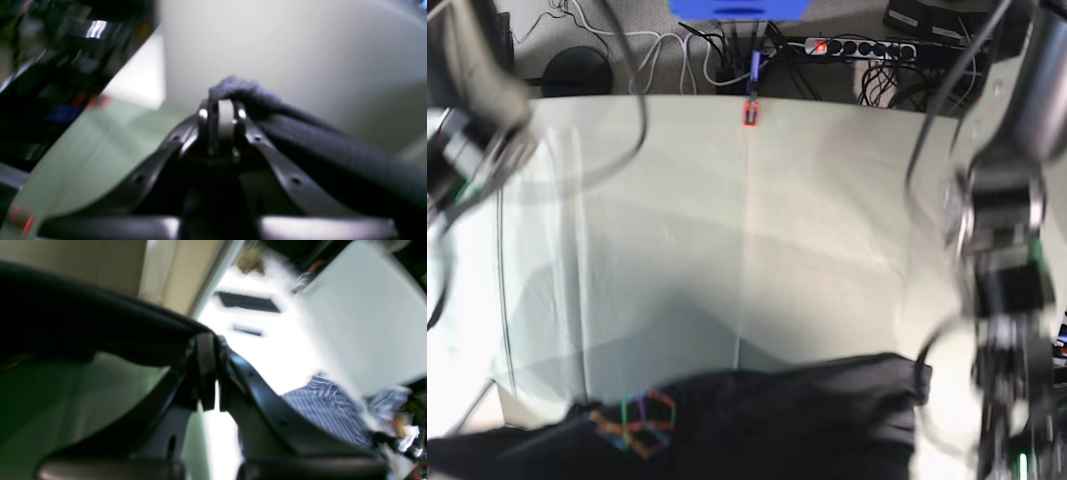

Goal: Layout the t-shirt on the table in an organized manner, then fold the t-shirt properly
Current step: 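Lift the shirt with both grippers, swing it, and lay it flat, then hold the shirt edge with both grippers and drag it to straighten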

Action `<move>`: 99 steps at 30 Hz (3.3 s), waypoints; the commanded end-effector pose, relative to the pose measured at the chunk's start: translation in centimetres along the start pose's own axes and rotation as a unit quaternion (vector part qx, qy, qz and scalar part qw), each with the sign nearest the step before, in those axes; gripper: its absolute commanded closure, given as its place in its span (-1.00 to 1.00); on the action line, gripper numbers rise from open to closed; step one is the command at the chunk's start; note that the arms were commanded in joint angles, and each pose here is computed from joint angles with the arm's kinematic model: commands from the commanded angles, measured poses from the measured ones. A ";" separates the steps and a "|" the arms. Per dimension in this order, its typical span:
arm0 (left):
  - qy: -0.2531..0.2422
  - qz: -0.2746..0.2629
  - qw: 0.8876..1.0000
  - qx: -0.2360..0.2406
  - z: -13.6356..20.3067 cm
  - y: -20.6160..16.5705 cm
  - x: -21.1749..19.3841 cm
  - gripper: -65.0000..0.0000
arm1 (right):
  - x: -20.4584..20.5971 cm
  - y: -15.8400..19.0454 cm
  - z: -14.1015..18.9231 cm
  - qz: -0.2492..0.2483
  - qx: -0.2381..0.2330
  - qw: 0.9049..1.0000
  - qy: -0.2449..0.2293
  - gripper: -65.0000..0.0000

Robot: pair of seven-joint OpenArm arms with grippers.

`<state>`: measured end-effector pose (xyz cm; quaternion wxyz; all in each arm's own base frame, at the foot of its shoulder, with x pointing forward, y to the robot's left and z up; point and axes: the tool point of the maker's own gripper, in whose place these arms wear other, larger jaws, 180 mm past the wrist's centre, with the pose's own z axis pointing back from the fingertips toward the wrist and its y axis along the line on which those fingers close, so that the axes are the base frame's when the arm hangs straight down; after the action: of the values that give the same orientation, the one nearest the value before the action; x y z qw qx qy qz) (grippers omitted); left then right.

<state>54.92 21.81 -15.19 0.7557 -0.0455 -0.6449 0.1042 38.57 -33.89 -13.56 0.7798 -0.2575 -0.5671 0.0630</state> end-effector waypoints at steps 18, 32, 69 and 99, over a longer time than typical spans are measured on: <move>0.151 -0.020 0.982 0.115 14.5 12.8 -20.1 1.00 | -15.8 13.2 8.6 -0.018 0.152 0.983 0.098 1.00; 0.237 -0.040 0.961 0.139 21.6 15.4 -26.9 1.00 | -22.7 13.3 16.0 0.013 0.172 0.964 0.201 1.00; 0.335 0.005 0.915 0.225 29.2 20.9 -34.6 1.00 | -33.0 14.3 19.8 -0.064 0.185 0.935 0.295 1.00; 0.300 -0.013 0.931 0.209 28.2 19.9 -31.5 0.98 | -31.2 13.6 22.0 -0.080 0.184 0.940 0.276 1.00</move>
<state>20.07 31.60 -45.91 0.9132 0.0800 -0.3385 0.2125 9.64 -26.69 -42.37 0.9472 -0.0638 -0.3130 0.0274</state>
